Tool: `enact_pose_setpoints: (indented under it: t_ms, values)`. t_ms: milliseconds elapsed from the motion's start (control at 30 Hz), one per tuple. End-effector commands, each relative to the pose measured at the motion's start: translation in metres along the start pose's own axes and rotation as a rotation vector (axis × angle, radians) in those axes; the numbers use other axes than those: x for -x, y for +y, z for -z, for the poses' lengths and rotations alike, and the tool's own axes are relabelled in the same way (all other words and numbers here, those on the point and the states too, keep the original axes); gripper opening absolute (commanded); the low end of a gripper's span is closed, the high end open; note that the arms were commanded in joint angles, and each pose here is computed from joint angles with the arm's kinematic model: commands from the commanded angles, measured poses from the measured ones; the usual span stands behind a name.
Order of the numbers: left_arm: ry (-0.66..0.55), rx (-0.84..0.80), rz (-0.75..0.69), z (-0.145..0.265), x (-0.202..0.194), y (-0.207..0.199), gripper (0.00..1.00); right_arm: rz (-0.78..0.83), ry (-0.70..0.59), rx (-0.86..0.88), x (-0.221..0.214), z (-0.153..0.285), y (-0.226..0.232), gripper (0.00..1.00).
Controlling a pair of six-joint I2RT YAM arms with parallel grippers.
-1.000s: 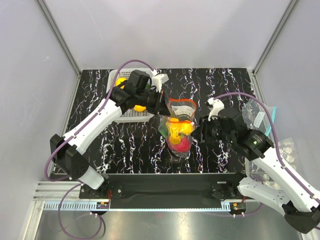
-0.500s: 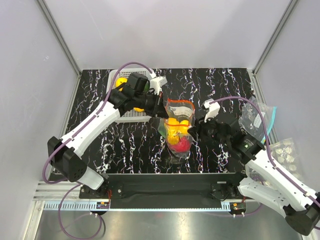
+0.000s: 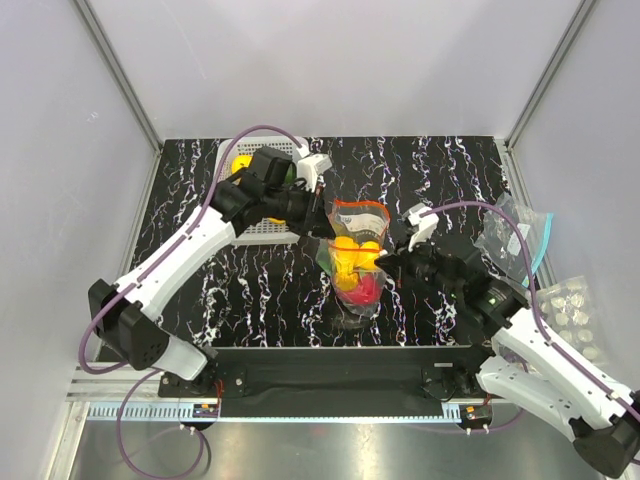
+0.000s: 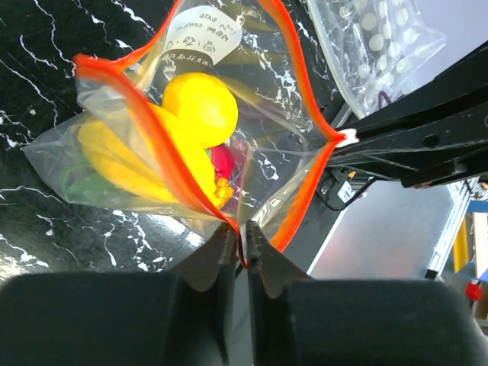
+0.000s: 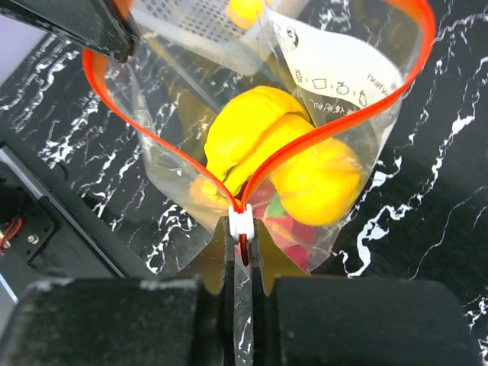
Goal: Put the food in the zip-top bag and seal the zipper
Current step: Adjust the zipper food storage bag at the center of the board, then zip the zipper food storage bag at the center of the board.
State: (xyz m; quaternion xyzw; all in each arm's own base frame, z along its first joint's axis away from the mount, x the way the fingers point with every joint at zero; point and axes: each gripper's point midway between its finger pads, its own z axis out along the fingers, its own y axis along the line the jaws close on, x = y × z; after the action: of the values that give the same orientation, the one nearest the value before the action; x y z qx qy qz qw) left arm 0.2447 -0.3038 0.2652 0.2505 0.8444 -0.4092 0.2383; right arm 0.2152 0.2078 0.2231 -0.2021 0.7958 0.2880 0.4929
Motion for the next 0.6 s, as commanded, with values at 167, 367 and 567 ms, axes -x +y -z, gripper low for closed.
enact_pose_setpoints:
  t_ms: [167, 367, 567]
  values:
    - [-0.108, 0.1, -0.083, 0.044, 0.005, -0.007, 0.63, 0.024, -0.155, 0.169, 0.037, 0.026, 0.035, 0.0]
    - [-0.286, 0.109, -0.288, 0.084, 0.022, -0.039, 0.99, 0.018, -0.069, 0.319, 0.026, 0.027, 0.061, 0.0]
    - [-0.413, -0.02, -0.553, 0.085, 0.036, -0.07, 0.98, 0.03, -0.042, 0.433, 0.035, 0.049, 0.084, 0.0]
